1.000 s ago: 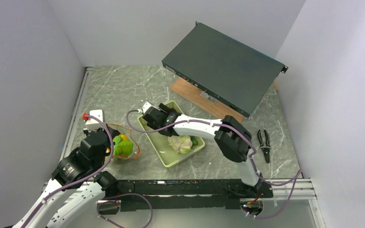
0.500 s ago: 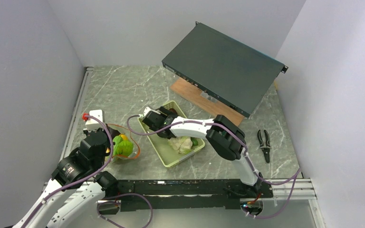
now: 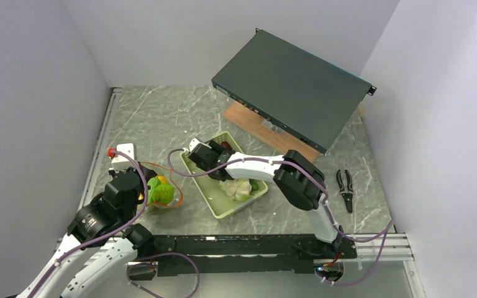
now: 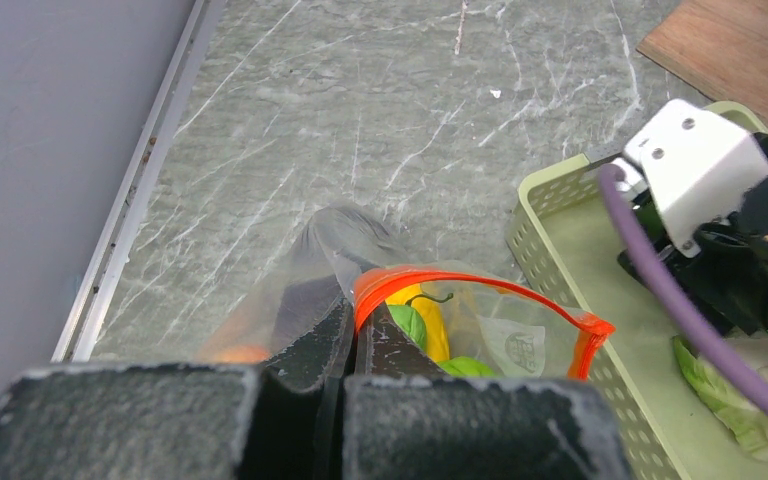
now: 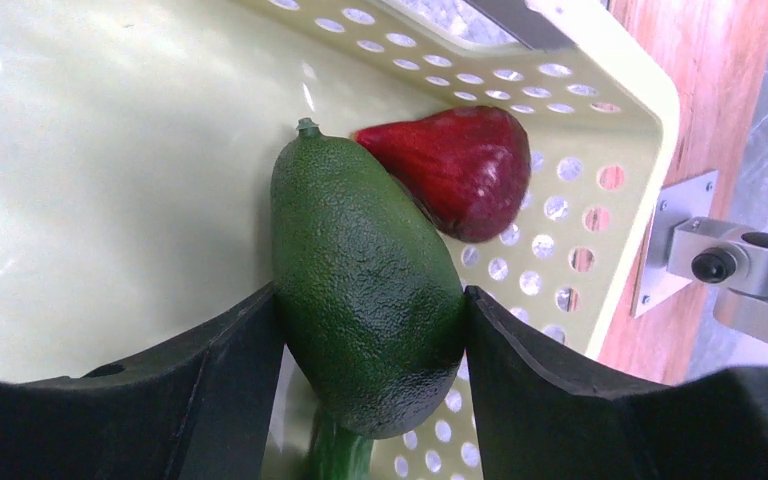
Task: Place the food in the zip-top bag and seal the zipper
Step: Pick up the fake fruit from the bin, then place the fake fruit in the zipper food storage bag.
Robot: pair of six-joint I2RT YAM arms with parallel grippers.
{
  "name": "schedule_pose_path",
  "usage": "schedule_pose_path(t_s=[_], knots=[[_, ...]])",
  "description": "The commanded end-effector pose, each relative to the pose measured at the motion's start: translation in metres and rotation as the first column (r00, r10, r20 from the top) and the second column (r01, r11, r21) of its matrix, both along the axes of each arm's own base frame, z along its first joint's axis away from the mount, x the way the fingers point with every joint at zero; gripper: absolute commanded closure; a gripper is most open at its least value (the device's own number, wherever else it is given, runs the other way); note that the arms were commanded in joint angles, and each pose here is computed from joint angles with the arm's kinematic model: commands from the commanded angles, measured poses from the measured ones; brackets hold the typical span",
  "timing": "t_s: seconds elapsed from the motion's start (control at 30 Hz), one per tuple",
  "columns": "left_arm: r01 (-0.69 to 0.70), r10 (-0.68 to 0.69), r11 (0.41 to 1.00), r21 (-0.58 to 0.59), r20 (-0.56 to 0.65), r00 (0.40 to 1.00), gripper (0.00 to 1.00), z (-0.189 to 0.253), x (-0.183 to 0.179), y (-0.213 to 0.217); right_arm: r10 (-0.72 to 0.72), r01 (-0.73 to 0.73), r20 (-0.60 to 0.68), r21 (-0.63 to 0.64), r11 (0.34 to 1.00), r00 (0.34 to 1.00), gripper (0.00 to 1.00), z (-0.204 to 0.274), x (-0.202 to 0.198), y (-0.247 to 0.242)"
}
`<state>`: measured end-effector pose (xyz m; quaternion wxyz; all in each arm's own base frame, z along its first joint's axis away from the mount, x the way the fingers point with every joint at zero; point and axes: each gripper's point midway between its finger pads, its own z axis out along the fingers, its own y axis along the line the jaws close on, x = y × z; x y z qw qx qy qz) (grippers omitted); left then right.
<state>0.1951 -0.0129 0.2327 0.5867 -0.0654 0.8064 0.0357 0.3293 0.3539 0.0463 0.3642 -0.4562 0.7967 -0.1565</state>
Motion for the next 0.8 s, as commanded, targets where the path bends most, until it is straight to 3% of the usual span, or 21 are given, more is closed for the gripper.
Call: schedule_pose_path(t_s=[0.0, 0.23, 0.4, 0.53, 0.77], knots=[[-0.010, 0.011, 1.000, -0.028, 0.037, 0.999, 1.00, 0.009, 0.001, 0.001, 0.001, -0.010, 0.040, 0.210, 0.978, 0.999, 0.71, 0.059, -0.002, 0.014], [-0.011, 0.011, 1.000, -0.019, 0.026, 1.000, 1.00, 0.007, 0.002, 0.000, 0.021, -0.029, 0.027, 0.367, 0.930, 0.999, 0.88, 0.102, -0.018, 0.017], [-0.011, 0.012, 1.000, -0.017, 0.023, 1.000, 1.00, 0.007, 0.003, 0.000, 0.099, -0.065, -0.038, 0.523, 0.850, 0.994, 0.96, 0.129, -0.045, 0.024], [-0.012, 0.013, 1.000, -0.017, 0.025, 1.000, 1.00, 0.007, 0.003, 0.000, 0.240, -0.080, -0.141, 0.685, 0.724, 0.961, 0.97, 0.152, -0.083, 0.045], [-0.019, 0.019, 1.000, -0.013, 0.022, 1.000, 1.00, 0.006, 0.003, 0.001, 0.506, -0.009, -0.252, 0.889, 0.458, 0.825, 0.97, 0.189, -0.148, 0.086]])
